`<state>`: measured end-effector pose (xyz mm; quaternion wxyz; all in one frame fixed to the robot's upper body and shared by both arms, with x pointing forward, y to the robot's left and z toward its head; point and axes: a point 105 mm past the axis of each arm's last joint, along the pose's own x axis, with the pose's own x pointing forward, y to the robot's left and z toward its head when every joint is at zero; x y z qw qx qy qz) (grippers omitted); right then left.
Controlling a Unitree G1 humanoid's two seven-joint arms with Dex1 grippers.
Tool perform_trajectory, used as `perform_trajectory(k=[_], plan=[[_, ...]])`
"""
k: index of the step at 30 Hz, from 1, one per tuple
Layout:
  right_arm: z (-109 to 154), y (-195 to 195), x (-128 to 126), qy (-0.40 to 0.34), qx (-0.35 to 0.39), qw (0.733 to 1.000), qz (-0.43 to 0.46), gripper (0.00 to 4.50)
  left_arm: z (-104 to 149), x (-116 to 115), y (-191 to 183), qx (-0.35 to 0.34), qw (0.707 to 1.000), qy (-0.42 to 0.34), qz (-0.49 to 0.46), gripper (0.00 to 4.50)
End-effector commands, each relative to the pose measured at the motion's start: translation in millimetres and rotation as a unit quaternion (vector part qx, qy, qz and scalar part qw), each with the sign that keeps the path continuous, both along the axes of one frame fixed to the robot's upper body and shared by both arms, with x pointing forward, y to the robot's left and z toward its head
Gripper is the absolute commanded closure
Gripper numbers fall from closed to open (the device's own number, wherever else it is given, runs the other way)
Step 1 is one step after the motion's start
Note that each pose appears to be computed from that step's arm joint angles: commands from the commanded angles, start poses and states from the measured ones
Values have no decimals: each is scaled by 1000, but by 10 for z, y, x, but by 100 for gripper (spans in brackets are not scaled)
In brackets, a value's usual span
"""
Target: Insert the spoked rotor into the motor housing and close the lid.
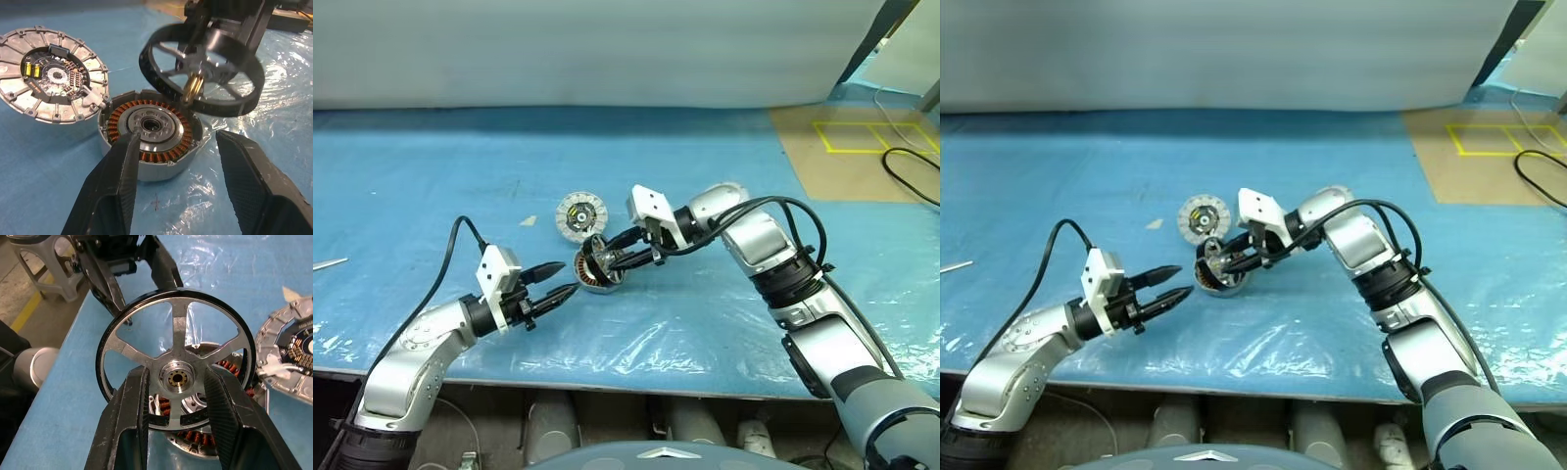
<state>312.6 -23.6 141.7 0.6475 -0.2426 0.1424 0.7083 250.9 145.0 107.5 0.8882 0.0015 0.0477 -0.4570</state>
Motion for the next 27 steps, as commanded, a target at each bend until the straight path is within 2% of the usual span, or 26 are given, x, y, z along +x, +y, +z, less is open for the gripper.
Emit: perform_trajectory(k=[1,8,20,27], plan=[[82,24,74,-26,9,1000,-9,319,46,-19,-24,-4,1000,-6,-10,191],[79,-19,148,-31,4,999,-20,319,30,-34,-30,-4,1000,-4,-9,191],[-90,-30,156,-17,-20,999,-22,319,21,-24,-45,-6,1000,-5,-8,191],[-105,-29,145,-15,-24,999,-18,319,14,-24,-56,-7,1000,-4,-8,191]])
